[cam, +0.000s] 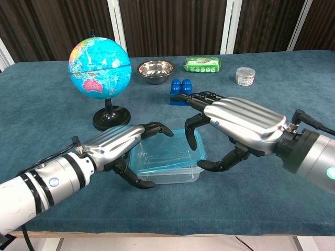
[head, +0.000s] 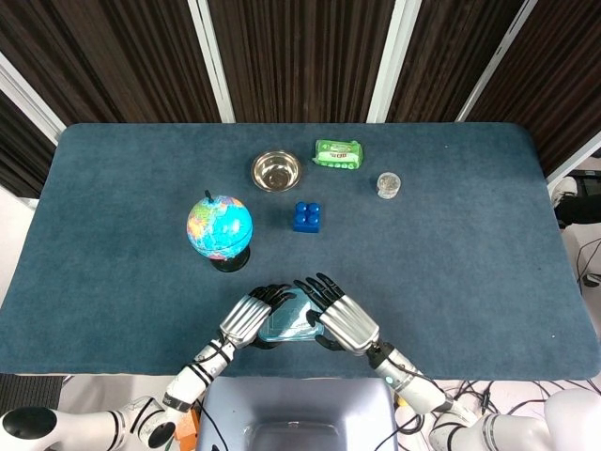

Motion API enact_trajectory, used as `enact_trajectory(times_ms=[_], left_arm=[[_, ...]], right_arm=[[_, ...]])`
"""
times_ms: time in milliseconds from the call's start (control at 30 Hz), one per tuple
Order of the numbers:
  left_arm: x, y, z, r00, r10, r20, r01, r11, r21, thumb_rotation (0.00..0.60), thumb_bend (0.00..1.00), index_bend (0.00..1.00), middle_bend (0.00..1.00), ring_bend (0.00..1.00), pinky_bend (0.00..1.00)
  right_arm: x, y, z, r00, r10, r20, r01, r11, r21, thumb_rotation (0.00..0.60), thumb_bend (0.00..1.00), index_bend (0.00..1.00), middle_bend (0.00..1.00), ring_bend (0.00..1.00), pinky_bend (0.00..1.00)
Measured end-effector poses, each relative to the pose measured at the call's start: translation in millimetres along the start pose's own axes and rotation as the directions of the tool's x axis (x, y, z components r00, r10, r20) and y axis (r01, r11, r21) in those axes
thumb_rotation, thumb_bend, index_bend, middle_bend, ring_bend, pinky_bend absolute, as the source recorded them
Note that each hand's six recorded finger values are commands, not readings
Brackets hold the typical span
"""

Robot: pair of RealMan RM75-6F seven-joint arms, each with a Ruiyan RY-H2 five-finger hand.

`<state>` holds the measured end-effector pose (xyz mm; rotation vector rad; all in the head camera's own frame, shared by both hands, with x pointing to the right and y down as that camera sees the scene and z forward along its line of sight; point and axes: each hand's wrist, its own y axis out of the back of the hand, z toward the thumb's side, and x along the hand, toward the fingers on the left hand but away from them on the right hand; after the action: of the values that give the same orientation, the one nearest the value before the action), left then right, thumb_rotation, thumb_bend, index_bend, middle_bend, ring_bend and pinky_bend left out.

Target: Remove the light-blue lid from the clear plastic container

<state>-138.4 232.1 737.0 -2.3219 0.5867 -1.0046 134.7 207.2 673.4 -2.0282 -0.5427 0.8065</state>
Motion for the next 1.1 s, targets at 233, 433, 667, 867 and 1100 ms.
enact_trajectory(times_ms=[233, 433, 667, 867, 1100], left_arm=[[-1.4, 1.4, -0.3, 1.0, 0.004, 0.002, -0.004, 1.0, -0.002, 0.6, 0.21, 0.43, 0.35, 0.16, 0.26], [-3.0, 3.8, -1.2, 1.0, 0.009, 0.002, -0.009, 1.0, -0.004, 0.6, 0.21, 0.43, 0.35, 0.16, 0.26], [-4.2, 7.4, -3.1, 1.0, 0.016, -0.001, -0.016, 1.0, -0.013, 0.6, 0.21, 0.42, 0.35, 0.17, 0.26], [-5.3, 8.4, -2.7, 1.0, 0.016, 0.004, -0.016, 1.0, -0.024, 0.6, 0.21, 0.4, 0.34, 0.17, 0.26], [-8.5, 14.7, -2.6, 0.999, 0.051, 0.015, -0.05, 0.998, -0.035, 0.6, 0.21, 0.18, 0.19, 0.07, 0.17]], right_arm=[[-2.8, 6.2, 0.4, 0.999, -0.042, -0.008, 0.042, 0.999, -0.002, 0.6, 0.25, 0.56, 0.0, 0.0, 0.0], [-5.3, -0.2, 0.5, 0.997, -0.071, -0.033, 0.071, 0.997, 0.0, 0.6, 0.27, 0.57, 0.01, 0.0, 0.0], [-8.5, -13.2, 8.4, 0.995, -0.074, -0.064, 0.073, 0.997, -0.007, 0.6, 0.36, 0.61, 0.03, 0.0, 0.0], [-8.5, -18.4, 10.6, 0.995, -0.065, -0.07, 0.067, 0.997, 0.025, 0.6, 0.55, 0.66, 0.06, 0.0, 0.0], [-6.3, -12.9, 10.0, 0.993, -0.088, -0.082, 0.093, 0.995, 0.047, 0.6, 0.58, 0.67, 0.07, 0.0, 0.0]])
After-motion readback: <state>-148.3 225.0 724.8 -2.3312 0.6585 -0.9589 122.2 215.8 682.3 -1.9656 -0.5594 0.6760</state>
